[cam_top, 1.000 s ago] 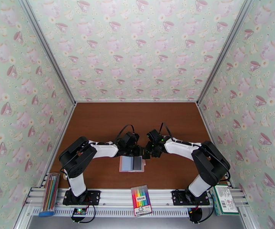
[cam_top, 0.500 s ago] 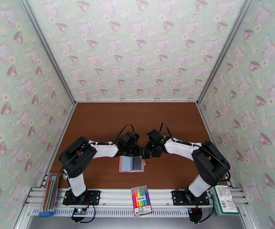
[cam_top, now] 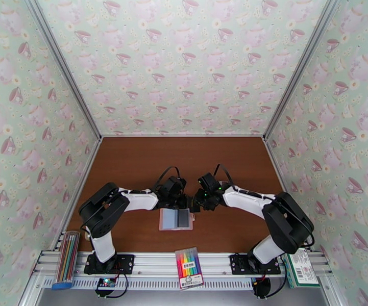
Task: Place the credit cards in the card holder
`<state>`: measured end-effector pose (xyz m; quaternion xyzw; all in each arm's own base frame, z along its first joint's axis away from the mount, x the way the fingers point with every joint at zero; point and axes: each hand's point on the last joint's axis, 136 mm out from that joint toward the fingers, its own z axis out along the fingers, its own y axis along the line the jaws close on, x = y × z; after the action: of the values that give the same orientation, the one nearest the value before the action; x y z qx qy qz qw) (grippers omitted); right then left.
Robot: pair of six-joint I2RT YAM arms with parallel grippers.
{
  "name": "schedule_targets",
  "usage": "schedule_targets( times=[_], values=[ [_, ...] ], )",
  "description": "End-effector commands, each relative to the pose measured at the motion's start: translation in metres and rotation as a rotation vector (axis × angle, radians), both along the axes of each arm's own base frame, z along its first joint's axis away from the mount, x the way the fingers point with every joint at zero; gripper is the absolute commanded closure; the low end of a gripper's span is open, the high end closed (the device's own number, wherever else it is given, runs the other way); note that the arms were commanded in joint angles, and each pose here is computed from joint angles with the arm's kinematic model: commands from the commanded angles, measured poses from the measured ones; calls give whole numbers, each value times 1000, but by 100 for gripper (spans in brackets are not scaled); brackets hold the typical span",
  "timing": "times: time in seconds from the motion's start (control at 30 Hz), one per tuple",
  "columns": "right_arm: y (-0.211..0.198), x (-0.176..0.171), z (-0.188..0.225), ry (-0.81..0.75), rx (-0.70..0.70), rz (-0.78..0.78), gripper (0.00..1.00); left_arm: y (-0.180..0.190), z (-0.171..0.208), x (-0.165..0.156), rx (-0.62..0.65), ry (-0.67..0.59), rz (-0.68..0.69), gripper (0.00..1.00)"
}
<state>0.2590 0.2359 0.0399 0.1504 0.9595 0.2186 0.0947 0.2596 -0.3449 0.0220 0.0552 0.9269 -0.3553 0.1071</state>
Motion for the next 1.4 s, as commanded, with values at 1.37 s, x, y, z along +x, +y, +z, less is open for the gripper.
schedule_targets(
  times=[1.37],
  values=[
    [-13, 6, -35, 16, -84, -46, 60, -6, -12, -6, 14, 32, -19, 80]
  ],
)
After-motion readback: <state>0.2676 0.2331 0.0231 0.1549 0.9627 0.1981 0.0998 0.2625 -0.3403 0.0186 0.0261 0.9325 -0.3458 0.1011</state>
